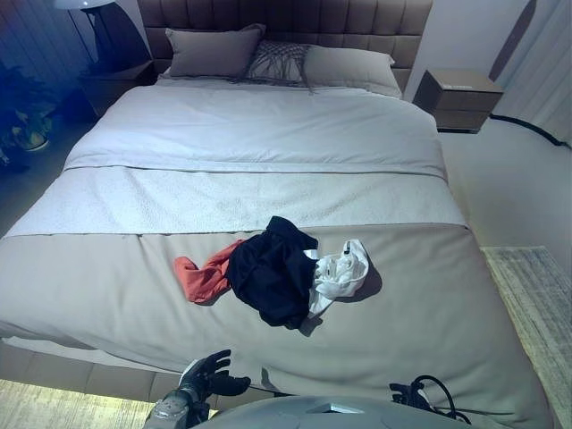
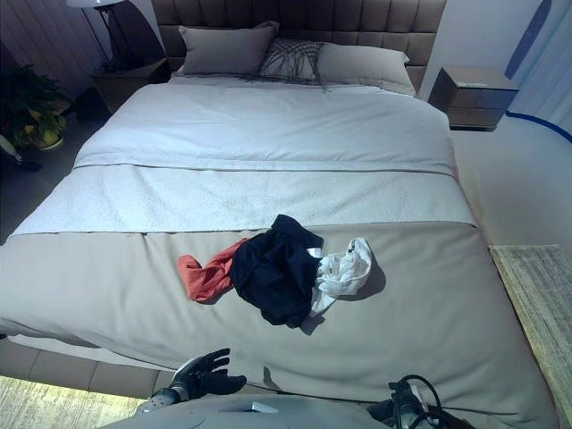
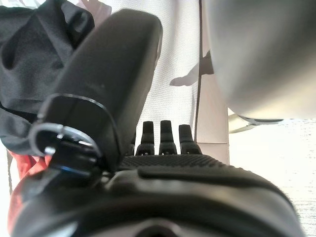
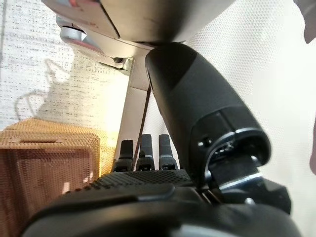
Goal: Pick up the clothes from the bed and place them into the basket
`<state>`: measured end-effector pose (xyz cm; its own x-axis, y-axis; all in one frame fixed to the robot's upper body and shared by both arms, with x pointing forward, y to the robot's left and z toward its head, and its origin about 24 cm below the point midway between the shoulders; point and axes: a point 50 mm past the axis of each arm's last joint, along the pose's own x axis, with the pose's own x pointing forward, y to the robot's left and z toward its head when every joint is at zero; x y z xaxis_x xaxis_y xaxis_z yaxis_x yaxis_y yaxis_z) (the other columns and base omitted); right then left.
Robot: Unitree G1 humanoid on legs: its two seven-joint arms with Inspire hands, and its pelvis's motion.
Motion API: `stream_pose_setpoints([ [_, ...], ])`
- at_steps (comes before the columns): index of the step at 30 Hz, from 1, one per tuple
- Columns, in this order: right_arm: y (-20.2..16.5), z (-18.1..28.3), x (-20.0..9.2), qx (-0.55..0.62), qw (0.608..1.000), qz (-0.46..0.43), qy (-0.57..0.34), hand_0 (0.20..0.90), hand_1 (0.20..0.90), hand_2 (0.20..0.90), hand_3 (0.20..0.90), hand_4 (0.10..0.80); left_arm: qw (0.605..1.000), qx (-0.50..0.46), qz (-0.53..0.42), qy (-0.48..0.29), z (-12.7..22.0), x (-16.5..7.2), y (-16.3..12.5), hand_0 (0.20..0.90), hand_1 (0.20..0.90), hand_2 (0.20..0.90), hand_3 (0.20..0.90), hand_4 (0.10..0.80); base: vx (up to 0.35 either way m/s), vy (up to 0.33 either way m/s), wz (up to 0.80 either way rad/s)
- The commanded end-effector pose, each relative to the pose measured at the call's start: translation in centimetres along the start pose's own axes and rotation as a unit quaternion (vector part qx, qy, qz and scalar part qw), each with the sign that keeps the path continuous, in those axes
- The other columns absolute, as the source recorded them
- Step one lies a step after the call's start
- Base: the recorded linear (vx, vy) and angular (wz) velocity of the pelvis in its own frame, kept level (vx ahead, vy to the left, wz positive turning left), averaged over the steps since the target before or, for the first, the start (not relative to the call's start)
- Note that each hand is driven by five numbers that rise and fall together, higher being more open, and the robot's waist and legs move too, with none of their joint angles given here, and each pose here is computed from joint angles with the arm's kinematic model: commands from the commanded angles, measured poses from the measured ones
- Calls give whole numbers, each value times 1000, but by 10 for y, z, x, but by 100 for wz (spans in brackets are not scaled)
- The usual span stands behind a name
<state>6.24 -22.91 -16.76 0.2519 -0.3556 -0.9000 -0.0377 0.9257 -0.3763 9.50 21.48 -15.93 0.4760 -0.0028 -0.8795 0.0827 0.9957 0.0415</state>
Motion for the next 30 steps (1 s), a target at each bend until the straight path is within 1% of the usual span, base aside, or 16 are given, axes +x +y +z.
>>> stream_pose_setpoints([
  [1, 1, 10, 1, 37, 999, -9, 2, 900, 900, 900, 900, 800, 1000, -11, -13, -20, 18, 6, -4, 900, 900, 900, 900, 800, 39, 13, -1],
  [3, -1, 10, 1, 45, 999, -16, -6, 900, 900, 900, 900, 800, 1000, -7, -14, -23, 18, 6, -4, 900, 900, 900, 900, 800, 44, 3, 0],
  [5, -7, 20, 2, 59, 997, -39, -37, 900, 900, 900, 900, 800, 1000, -7, -10, -27, 18, 5, -3, 900, 900, 900, 900, 800, 59, -16, 0],
  [9, -28, 60, 0, 65, 984, -89, -140, 900, 900, 900, 900, 800, 1000, 7, -15, -14, 13, 2, 4, 900, 900, 900, 900, 800, 91, -62, 1],
  [12, -32, 67, -1, 71, 981, -96, -155, 900, 900, 900, 900, 800, 1000, 8, -15, -5, 11, 2, 6, 900, 900, 900, 900, 800, 34, -46, 1],
  [13, -50, 96, -3, 93, 971, -103, -194, 900, 900, 900, 900, 800, 1000, 14, -7, -7, 10, -1, 14, 900, 900, 900, 900, 800, 63, -107, 2],
  [15, -63, 111, -6, 91, 963, -121, -222, 900, 900, 900, 900, 800, 1000, 16, 1, -15, 13, -1, 20, 900, 900, 900, 900, 800, 88, -132, 4],
  [19, -95, 145, -15, 107, 943, -160, -272, 900, 900, 900, 900, 800, 998, 54, 0, -31, 21, -2, 27, 900, 900, 900, 900, 800, 23, -131, 12],
  [20, -106, 157, -19, 110, 936, -171, -289, 900, 900, 900, 900, 800, 997, 66, 4, -42, 25, -3, 30, 900, 900, 900, 900, 800, -99, -168, 23],
  [21, -126, 181, -29, 115, 922, -191, -317, 900, 900, 900, 900, 800, 996, 66, 16, -54, 33, -3, 37, 900, 900, 900, 900, 800, -111, -138, 21],
  [22, -128, 185, -31, 116, 920, -194, -321, 900, 900, 900, 900, 800, 996, 65, 18, -57, 35, -3, 38, 900, 900, 900, 900, 800, -158, -124, 17],
  [24, -143, 207, -42, 118, 907, -204, -349, 900, 900, 900, 900, 800, 995, 64, 31, -71, 46, -3, 47, 900, 900, 900, 900, 800, -156, -97, 18],
  [26, -160, 244, -62, 131, 888, -194, -397, 900, 900, 900, 900, 800, 993, 61, 47, -89, 61, -4, 56, 900, 900, 900, 900, 800, -137, -105, 21],
  [27, -162, 247, -65, 132, 885, -193, -402, 900, 900, 900, 900, 800, 993, 60, 48, -91, 62, -4, 57, 900, 900, 900, 900, 800, -79, -58, 17],
  [30, -180, 274, -88, 140, 859, -187, -455, 900, 900, 900, 900, 800, 991, 59, 53, -108, 72, -5, 60, 900, 900, 900, 900, 800, -72, -32, 18],
])
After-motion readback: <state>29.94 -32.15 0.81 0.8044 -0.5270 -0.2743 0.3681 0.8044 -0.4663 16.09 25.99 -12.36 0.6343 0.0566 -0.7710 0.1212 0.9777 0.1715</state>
